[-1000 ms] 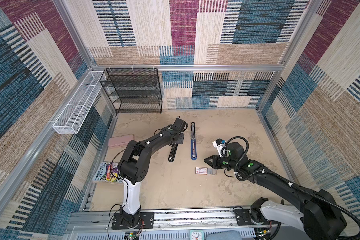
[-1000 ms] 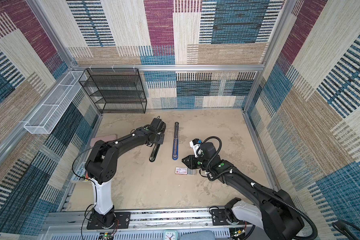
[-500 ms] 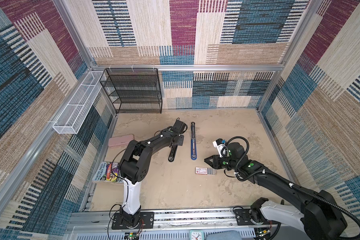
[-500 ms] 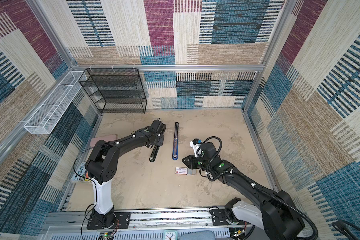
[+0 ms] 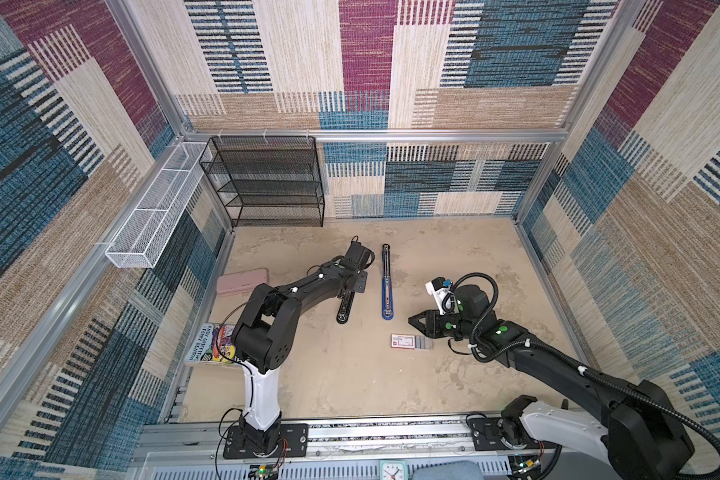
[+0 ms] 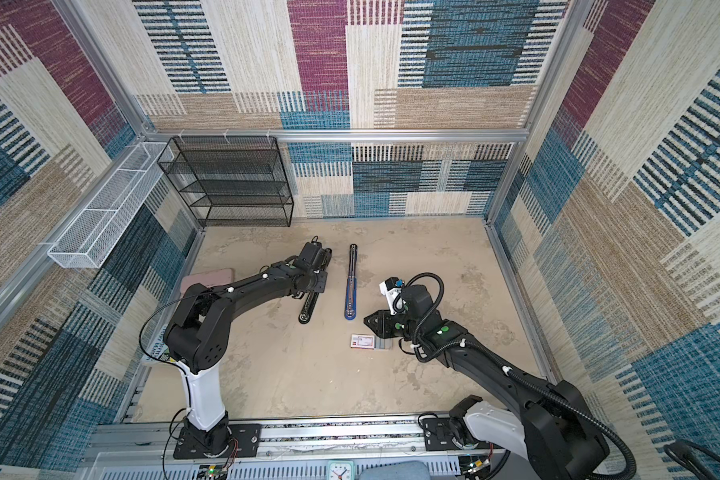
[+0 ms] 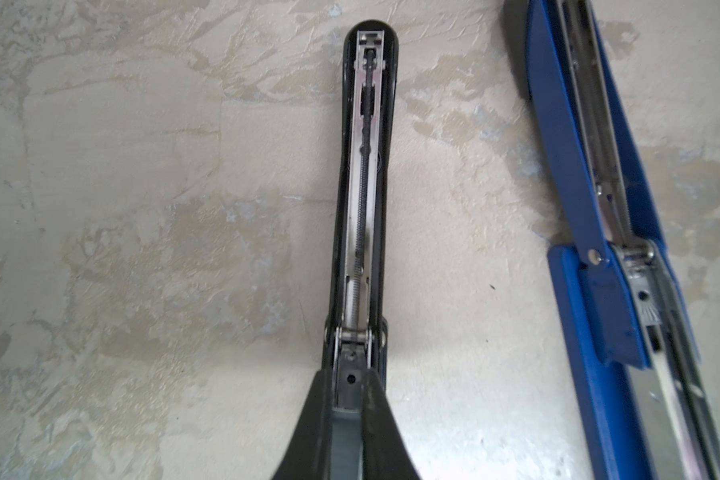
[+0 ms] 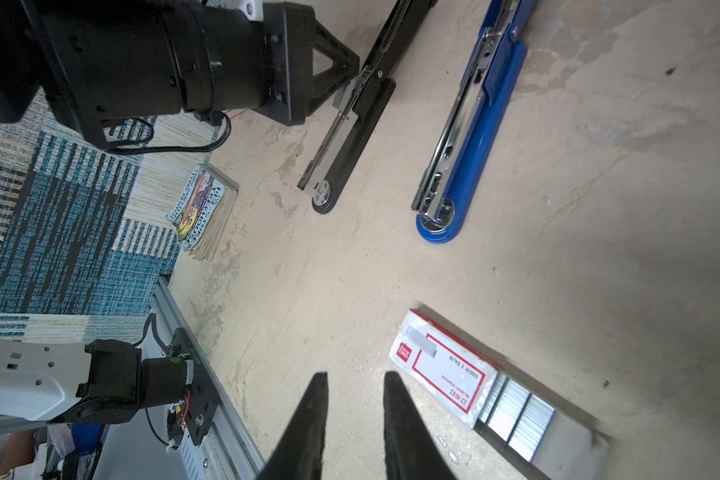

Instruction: Load the staples into the stapler

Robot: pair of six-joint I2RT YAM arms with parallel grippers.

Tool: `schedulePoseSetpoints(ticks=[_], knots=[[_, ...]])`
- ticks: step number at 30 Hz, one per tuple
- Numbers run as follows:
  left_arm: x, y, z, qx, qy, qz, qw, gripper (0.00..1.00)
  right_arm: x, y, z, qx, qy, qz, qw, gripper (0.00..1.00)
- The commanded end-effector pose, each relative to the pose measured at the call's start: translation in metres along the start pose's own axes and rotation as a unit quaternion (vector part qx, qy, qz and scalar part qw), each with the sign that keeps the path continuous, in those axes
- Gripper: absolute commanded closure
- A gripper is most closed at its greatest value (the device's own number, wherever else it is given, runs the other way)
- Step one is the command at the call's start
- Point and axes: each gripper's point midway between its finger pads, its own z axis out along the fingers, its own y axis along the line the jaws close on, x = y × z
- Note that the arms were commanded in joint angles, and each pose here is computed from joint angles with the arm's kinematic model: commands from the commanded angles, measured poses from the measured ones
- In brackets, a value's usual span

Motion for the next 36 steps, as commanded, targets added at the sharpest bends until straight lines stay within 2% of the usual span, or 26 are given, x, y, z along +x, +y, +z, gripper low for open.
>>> schedulePoseSetpoints(ticks=[1, 9, 36], knots=[[-0.011, -0.001, -0.003, -0.002, -0.029, -0.002, 1.0, 1.0, -0.003, 0.0, 0.0, 0.003, -0.006, -0.001, 1.0, 0.72], [-0.013, -0.005, -0.01, -0.007, -0.055, 0.004, 0.998, 1.0, -0.004, 0.0, 0.001, 0.004, -0.005, -0.003, 1.0, 0.72], [-0.023, -0.007, -0.008, -0.011, -0.073, 0.022, 0.997, 1.0, -0.001, -0.002, 0.002, 0.005, -0.003, 0.001, 1.0, 0.72]])
